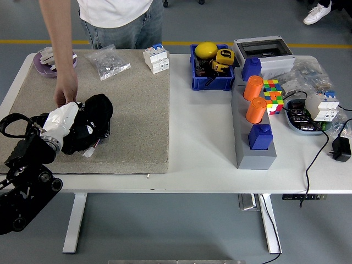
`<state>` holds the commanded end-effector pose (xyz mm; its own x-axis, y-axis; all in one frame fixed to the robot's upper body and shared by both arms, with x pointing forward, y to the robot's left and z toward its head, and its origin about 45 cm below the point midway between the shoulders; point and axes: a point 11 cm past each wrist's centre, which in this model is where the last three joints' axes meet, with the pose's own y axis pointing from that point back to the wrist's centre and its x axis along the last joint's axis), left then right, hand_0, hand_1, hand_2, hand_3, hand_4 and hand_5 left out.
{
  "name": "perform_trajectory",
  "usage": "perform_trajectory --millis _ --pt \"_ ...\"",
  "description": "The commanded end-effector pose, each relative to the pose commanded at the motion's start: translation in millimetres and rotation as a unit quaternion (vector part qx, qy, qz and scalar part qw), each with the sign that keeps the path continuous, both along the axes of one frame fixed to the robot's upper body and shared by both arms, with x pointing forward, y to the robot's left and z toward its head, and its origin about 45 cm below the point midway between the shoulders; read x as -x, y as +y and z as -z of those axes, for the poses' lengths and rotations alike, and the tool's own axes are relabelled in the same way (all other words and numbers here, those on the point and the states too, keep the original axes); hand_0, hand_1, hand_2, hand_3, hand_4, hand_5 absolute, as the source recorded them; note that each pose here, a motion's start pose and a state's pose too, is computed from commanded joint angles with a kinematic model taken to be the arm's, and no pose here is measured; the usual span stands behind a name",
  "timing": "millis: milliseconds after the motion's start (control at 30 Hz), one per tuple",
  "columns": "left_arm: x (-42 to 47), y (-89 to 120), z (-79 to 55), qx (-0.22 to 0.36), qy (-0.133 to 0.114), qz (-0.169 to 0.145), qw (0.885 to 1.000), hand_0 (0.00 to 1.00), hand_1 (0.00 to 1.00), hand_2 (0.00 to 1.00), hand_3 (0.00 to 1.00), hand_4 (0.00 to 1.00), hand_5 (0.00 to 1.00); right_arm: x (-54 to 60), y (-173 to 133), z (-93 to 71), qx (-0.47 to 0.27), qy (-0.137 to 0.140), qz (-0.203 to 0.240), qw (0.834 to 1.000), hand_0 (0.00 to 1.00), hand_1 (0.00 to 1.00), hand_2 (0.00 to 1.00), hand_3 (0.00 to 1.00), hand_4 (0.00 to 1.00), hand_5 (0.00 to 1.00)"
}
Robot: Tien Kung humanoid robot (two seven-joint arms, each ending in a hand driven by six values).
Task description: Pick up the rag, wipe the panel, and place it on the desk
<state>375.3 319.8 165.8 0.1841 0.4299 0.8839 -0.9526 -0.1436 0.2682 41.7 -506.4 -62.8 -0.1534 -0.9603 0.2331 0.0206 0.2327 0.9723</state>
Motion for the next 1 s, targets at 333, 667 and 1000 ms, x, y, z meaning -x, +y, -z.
perform_trajectory --millis 333,667,1000 --pt "5.9 37.1 3.9 -0.012 0.002 -0.045 0.999 0.211 0.152 0.526 0.532 0.36 0.002 1.3 2.0 0.7 -0.006 0.006 -0.007 1.0 0.739 0.647 0.728 0.752 0.998 0.586" --pt "14.0 72.8 2.5 -0.015 -0.001 -0.091 0.996 0.21 0.152 0.526 0.533 0.362 0.002 -0.7 3.0 0.5 -0.009 0.006 -0.011 1.0 0.743 0.646 0.729 0.755 0.998 0.584" --pt "22.3 114.8 -5.2 -0.029 -0.01 -0.138 0.99 0.212 0.153 0.526 0.533 0.363 0.002 -1.4 3.7 0.8 -0.011 0.005 -0.011 1.0 0.744 0.646 0.729 0.758 0.998 0.584"
